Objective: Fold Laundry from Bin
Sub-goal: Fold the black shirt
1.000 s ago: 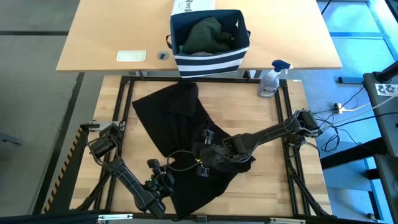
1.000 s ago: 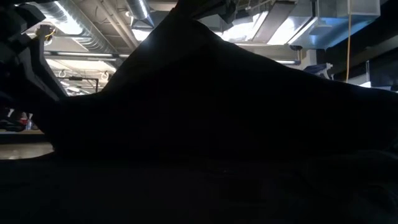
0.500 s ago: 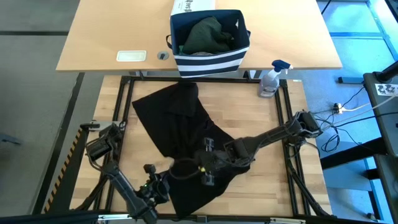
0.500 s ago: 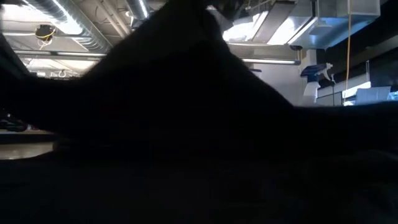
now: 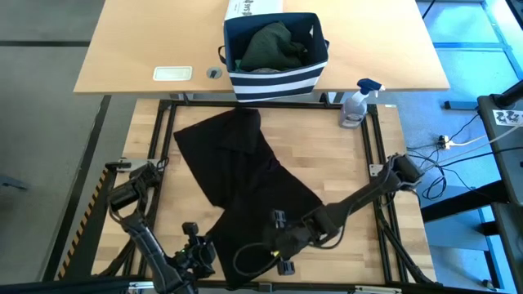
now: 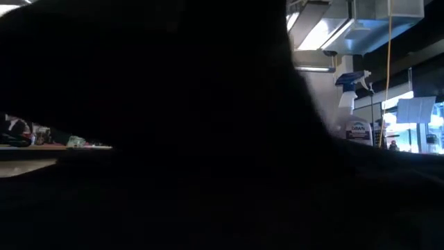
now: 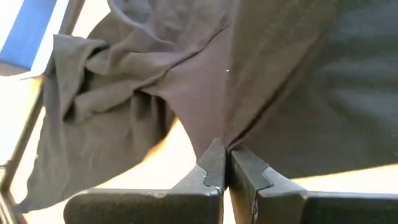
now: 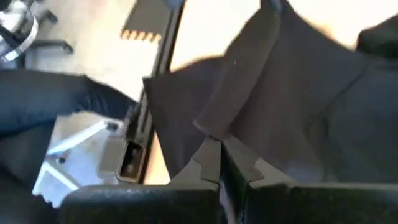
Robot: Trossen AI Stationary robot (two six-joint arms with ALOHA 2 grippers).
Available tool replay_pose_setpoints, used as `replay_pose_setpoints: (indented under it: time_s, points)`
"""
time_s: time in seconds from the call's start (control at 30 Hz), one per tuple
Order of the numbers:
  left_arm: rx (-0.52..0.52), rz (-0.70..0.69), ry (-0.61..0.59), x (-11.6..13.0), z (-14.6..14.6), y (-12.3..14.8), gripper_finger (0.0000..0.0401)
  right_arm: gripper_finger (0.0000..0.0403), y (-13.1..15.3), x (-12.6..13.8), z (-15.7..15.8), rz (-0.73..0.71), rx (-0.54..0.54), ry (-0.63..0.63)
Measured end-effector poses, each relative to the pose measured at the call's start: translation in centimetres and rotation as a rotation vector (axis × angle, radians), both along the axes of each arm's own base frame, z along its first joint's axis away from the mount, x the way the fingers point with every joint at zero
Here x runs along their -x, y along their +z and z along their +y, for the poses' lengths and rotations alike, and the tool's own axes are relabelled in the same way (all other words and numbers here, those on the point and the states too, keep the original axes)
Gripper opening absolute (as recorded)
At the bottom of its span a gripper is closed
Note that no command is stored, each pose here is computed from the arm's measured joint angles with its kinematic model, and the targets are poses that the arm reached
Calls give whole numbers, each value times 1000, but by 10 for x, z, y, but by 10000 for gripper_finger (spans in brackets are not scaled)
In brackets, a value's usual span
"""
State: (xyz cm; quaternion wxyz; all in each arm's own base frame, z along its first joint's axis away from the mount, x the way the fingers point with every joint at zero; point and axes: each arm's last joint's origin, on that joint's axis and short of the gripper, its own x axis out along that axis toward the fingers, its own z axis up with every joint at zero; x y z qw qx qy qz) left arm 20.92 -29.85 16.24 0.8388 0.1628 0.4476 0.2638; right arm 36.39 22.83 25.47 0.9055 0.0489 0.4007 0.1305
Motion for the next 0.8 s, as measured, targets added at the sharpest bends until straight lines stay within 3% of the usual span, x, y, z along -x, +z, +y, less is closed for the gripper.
replay_pose_setpoints:
  time_s: [0.3, 0.53, 0.8]
  points:
    - [46, 92, -18, 3, -4, -3, 0, 0, -57, -15, 19, 134, -61, 81]
    - [105, 170, -96, 1, -12, -6, 0, 2, -75, -20, 24, 164, -92, 104]
    - [136, 193, -134, -1, -15, -8, 0, 69, -81, -17, 24, 189, -56, 191]
